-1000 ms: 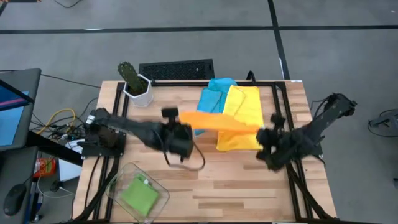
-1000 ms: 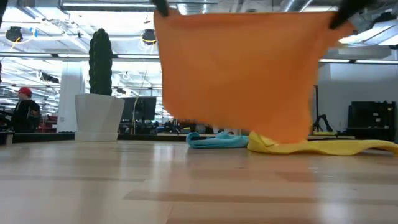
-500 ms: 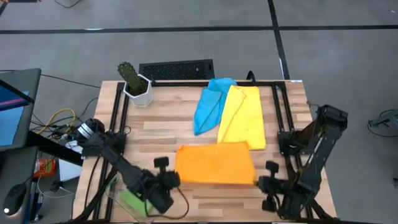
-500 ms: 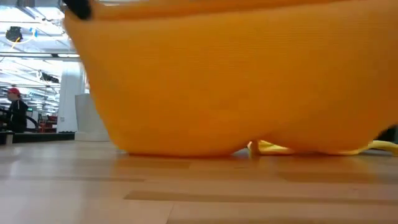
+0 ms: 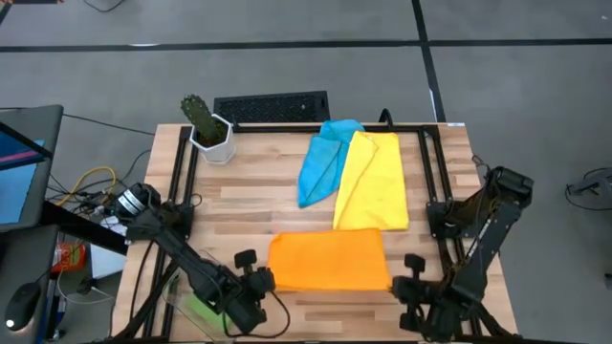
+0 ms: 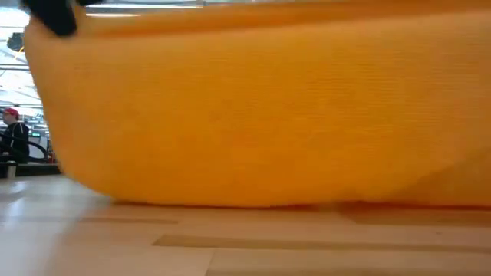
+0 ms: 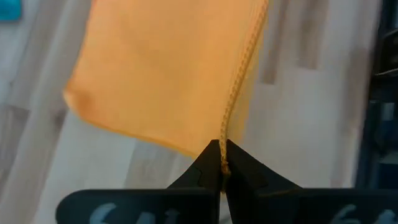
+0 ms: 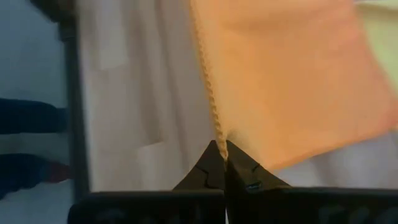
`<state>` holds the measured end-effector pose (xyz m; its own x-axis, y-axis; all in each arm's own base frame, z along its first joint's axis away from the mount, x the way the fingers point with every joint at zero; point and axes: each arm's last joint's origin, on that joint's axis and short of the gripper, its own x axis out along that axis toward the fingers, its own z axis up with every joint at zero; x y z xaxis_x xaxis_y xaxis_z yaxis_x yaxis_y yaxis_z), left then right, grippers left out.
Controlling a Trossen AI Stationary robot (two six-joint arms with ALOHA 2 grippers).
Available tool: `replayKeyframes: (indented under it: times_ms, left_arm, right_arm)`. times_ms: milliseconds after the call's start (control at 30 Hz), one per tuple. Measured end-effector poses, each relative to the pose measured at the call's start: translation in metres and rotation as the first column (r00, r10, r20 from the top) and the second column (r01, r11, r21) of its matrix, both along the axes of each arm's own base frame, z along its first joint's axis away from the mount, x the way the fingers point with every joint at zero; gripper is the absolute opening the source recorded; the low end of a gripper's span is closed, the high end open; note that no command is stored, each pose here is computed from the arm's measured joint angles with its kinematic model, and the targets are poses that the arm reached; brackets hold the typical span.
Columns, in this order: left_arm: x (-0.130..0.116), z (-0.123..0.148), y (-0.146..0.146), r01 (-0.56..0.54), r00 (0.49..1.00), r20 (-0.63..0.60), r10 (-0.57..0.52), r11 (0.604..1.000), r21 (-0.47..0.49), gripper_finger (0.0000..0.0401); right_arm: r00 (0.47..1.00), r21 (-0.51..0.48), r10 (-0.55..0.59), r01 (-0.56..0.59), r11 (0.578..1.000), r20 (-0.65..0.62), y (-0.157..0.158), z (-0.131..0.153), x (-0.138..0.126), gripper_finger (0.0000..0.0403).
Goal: Fold microfiber towels
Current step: Fold the orange microfiber towel
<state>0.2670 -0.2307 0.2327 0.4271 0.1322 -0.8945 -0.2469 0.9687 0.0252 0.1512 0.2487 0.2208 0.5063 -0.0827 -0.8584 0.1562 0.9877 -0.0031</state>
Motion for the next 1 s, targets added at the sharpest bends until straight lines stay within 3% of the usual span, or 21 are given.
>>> replayKeyframes:
  times_ms: [233,467,800,1000]
  left_arm:
    - [0.006,-0.028,0.031,-0.075,0.994,-0.076,0.081,0.995,0.070,0.0000]
    - [0.018,-0.034,0.052,-0.067,0.993,-0.090,0.077,0.991,0.112,0.0000]
    - [0.027,-0.034,0.071,-0.021,0.993,-0.109,0.043,0.980,0.199,0.0000]
    - [0.028,-0.042,0.079,-0.039,0.991,-0.120,0.064,0.979,0.200,0.0000]
  right_arm:
    - [0.994,-0.098,-0.031,0.021,0.995,-0.102,-0.031,0.005,0.019,0.0007]
    - [0.972,-0.118,-0.063,0.037,0.992,-0.227,-0.055,-0.018,0.029,0.0008]
    - [0.959,-0.135,-0.068,0.031,0.990,-0.275,-0.089,-0.036,0.036,0.0008]
    - [0.958,-0.134,-0.056,0.019,0.991,-0.280,-0.105,-0.045,0.044,0.0008]
